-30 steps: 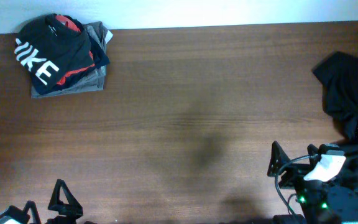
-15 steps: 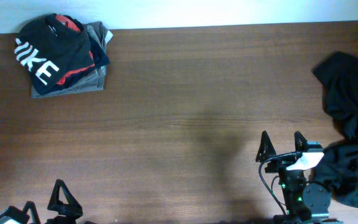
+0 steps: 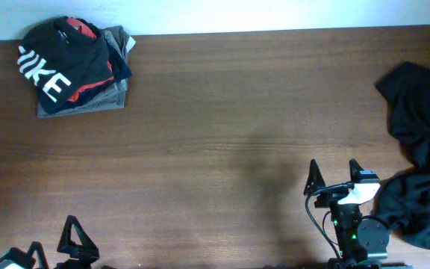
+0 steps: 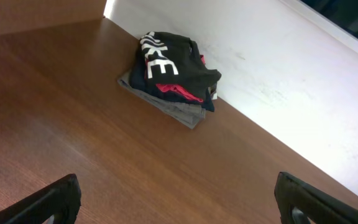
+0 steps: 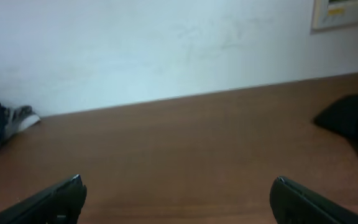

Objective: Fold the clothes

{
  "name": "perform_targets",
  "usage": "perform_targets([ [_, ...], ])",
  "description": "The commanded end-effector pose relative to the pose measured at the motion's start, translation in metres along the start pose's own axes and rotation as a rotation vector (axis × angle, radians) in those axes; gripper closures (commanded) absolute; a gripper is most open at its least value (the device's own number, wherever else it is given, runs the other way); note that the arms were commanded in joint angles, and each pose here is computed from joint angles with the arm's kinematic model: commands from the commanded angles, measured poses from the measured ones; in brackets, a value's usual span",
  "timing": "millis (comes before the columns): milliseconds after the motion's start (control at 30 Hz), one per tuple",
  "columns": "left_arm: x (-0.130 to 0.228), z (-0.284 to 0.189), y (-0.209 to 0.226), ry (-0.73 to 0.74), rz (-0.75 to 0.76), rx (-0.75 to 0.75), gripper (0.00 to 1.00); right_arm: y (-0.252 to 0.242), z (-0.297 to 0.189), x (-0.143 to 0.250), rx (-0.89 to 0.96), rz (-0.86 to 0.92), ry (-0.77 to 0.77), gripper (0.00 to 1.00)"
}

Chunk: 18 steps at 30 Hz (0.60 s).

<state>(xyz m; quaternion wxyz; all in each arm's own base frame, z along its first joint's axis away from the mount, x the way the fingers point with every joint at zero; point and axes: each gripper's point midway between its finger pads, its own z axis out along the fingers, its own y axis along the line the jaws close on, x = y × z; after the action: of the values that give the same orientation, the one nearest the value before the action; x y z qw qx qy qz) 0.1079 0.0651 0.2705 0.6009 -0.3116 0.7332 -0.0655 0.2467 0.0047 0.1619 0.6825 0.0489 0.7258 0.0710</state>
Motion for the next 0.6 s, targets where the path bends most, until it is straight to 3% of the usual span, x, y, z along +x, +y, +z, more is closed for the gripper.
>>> perform_targets([
  [0,-0.0020,-0.0014,0.0026,-0.014,-0.008,-0.009,0.01,-0.0037,-0.0005,0.0044,0.015,-0.020,0.012,0.01],
  [567,-0.0020,-0.0014,0.0026,-0.014,-0.008,-0.009,0.01,-0.0026,-0.0004,0.0043,0.010,-0.021,0.012,0.01],
])
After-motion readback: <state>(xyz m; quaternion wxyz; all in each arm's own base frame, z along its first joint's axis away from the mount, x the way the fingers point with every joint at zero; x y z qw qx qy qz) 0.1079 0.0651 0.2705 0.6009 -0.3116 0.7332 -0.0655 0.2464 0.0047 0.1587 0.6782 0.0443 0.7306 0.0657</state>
